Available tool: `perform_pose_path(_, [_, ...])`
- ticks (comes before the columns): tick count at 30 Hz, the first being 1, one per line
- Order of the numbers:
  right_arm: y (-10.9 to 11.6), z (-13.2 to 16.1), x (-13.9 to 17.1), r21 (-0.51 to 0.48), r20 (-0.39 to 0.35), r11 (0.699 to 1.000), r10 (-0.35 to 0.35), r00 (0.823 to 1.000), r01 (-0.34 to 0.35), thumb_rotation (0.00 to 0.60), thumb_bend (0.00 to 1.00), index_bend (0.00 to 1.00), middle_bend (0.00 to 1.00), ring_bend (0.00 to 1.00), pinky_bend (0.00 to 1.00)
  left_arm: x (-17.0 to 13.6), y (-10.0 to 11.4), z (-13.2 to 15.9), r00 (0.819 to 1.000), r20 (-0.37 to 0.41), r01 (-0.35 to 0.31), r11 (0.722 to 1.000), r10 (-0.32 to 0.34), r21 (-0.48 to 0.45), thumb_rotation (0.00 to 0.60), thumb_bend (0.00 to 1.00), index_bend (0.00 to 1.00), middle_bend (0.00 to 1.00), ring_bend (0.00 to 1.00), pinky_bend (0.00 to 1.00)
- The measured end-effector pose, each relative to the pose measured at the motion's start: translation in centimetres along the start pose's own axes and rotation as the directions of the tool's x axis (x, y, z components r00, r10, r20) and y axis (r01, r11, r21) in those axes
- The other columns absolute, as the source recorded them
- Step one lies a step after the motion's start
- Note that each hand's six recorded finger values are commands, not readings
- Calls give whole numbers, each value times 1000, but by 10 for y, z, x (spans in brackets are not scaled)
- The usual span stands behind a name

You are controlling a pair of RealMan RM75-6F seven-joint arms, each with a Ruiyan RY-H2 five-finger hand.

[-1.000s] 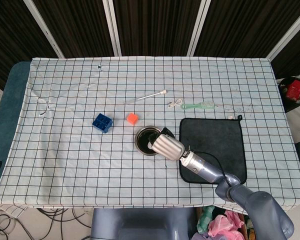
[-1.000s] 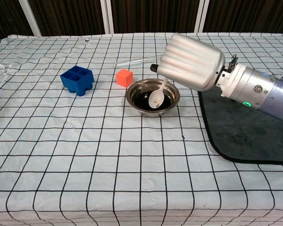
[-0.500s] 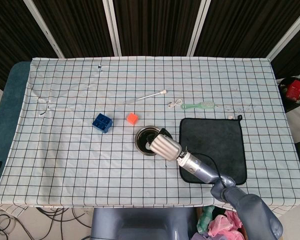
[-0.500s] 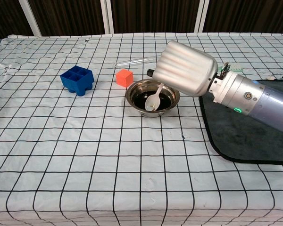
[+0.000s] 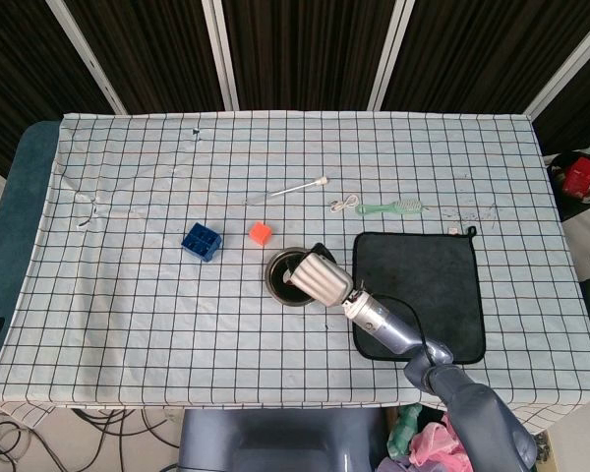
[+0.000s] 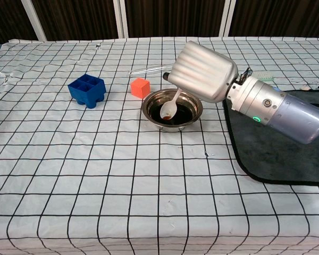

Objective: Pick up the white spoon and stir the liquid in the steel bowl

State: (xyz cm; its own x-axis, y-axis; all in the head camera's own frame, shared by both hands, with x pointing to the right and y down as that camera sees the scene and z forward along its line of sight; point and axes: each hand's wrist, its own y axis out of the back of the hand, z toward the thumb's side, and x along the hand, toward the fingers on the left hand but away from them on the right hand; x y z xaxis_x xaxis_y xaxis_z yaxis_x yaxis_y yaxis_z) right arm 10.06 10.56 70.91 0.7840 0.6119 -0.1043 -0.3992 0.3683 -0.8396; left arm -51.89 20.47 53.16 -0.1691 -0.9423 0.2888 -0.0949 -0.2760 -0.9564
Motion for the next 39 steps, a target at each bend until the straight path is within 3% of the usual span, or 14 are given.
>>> perform_pose_path(14, [-14,-17,-3,27,37,999,42,998,-43,600,369,661,901,1000,1000,1,-1,0,1000,-7,3,1000,-3,6,600,220,97,15,0,20])
perform_pose_path(39, [-11,-31,33,13,34,1000,13,999,-13,600,370,676,902,1000,1000,-2,1,0,1000,-11,-10,1000,10,13,600,220,97,15,0,20])
